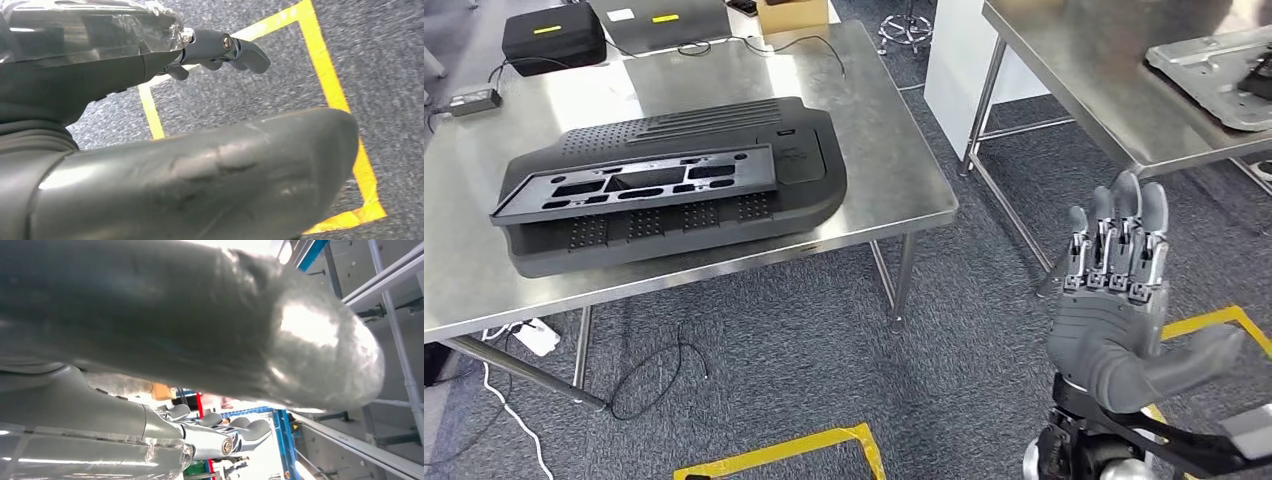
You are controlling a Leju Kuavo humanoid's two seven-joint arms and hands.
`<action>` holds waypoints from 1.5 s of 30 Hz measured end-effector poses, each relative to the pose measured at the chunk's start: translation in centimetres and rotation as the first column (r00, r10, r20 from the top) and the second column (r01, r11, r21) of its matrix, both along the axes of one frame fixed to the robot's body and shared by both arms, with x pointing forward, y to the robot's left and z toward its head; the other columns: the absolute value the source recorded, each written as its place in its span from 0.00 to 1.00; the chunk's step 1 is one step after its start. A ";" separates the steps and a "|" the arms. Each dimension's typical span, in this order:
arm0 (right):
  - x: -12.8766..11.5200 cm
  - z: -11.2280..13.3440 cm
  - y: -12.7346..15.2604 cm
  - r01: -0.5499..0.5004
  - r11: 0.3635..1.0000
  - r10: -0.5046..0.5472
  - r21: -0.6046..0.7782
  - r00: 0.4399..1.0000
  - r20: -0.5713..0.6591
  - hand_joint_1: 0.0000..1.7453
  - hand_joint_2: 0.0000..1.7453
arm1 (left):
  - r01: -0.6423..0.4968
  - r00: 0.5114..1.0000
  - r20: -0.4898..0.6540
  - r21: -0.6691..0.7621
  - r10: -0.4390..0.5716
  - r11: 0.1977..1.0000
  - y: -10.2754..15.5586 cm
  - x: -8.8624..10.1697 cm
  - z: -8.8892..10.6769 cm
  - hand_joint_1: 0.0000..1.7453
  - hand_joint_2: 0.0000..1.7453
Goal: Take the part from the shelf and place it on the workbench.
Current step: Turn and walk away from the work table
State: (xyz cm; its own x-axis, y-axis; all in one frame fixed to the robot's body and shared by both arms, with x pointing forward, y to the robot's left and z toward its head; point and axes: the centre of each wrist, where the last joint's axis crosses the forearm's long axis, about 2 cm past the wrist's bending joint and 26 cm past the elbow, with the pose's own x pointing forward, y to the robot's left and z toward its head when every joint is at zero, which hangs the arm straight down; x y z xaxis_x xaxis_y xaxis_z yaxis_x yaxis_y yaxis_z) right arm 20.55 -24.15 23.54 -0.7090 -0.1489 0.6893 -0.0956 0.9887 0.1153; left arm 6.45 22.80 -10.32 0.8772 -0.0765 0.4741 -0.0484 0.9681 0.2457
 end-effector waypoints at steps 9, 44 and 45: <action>0.6 -2.1 -0.8 0.013 0.999 -0.007 0.032 0.984 -0.180 0.00 0.00 | -0.025 1.000 -0.004 -0.001 0.025 1.000 0.1 0.2 0.0 0.00 0.00; -11.4 -33.2 -4.7 -0.371 0.923 -0.149 0.097 -0.579 -0.802 0.00 1.00 | -0.087 0.988 -0.130 -0.002 0.086 0.996 0.3 -0.3 -0.1 0.00 1.00; -11.6 -33.3 -4.8 -0.376 0.922 -0.158 0.097 -0.592 -0.790 0.00 1.00 | -0.087 0.988 -0.130 -0.002 0.086 0.996 0.3 -0.3 -0.1 0.00 1.00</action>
